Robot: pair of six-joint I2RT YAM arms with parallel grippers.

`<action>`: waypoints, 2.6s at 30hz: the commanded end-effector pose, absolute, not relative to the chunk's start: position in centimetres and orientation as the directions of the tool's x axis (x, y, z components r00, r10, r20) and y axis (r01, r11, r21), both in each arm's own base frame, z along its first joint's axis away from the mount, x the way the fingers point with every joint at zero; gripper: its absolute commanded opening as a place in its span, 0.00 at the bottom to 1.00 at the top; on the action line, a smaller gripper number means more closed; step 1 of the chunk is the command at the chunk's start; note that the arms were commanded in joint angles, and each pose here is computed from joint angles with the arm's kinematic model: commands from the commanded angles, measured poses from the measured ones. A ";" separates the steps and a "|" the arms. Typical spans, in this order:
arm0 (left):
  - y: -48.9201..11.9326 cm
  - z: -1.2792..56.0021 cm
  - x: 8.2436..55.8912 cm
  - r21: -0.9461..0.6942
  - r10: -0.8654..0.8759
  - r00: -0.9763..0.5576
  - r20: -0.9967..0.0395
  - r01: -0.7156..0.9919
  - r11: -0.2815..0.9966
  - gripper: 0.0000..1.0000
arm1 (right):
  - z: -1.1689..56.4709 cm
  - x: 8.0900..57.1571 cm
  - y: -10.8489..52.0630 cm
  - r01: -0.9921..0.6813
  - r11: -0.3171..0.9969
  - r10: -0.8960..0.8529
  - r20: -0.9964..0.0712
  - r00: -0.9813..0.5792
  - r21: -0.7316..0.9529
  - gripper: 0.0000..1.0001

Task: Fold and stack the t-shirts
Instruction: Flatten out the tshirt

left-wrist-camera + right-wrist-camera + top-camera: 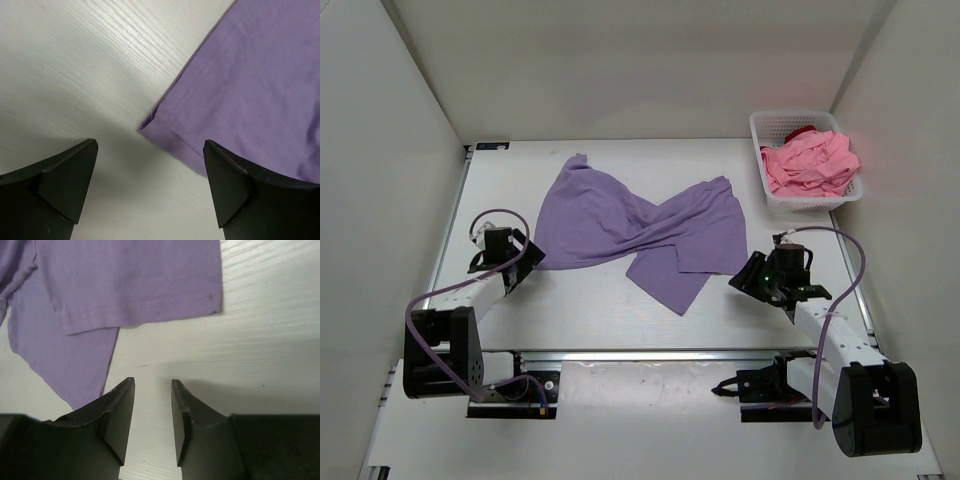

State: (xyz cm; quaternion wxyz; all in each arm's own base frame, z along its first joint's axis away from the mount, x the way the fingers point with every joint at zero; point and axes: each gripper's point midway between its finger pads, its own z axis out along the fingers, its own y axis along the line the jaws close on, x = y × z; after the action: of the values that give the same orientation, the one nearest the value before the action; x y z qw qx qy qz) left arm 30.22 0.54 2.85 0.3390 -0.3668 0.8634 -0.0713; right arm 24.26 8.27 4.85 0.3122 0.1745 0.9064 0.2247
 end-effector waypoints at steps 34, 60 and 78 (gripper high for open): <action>-0.7 3.4 33.5 -0.490 -0.744 -0.424 -0.517 -0.565 0.663 0.00 | 3.0 28.6 2.8 0.402 0.734 0.672 -0.497 -0.549 0.548 0.43; -4.9 19.7 40.0 -0.443 -0.497 -0.455 -0.739 -0.228 0.867 0.00 | 19.6 33.9 5.9 0.112 0.853 0.494 -0.721 -0.487 0.509 0.01; -2.6 57.5 35.0 -0.500 -0.514 0.078 -0.854 0.145 0.854 0.00 | 66.2 16.0 8.7 -0.309 0.908 0.373 -0.882 0.287 0.283 0.00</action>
State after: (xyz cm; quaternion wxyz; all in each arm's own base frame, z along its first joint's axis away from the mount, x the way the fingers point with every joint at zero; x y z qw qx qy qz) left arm 35.74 -2.37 57.70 0.7319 -0.1449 0.6242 -0.2315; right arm 19.31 15.22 67.44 0.8307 -0.0484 0.5043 0.2309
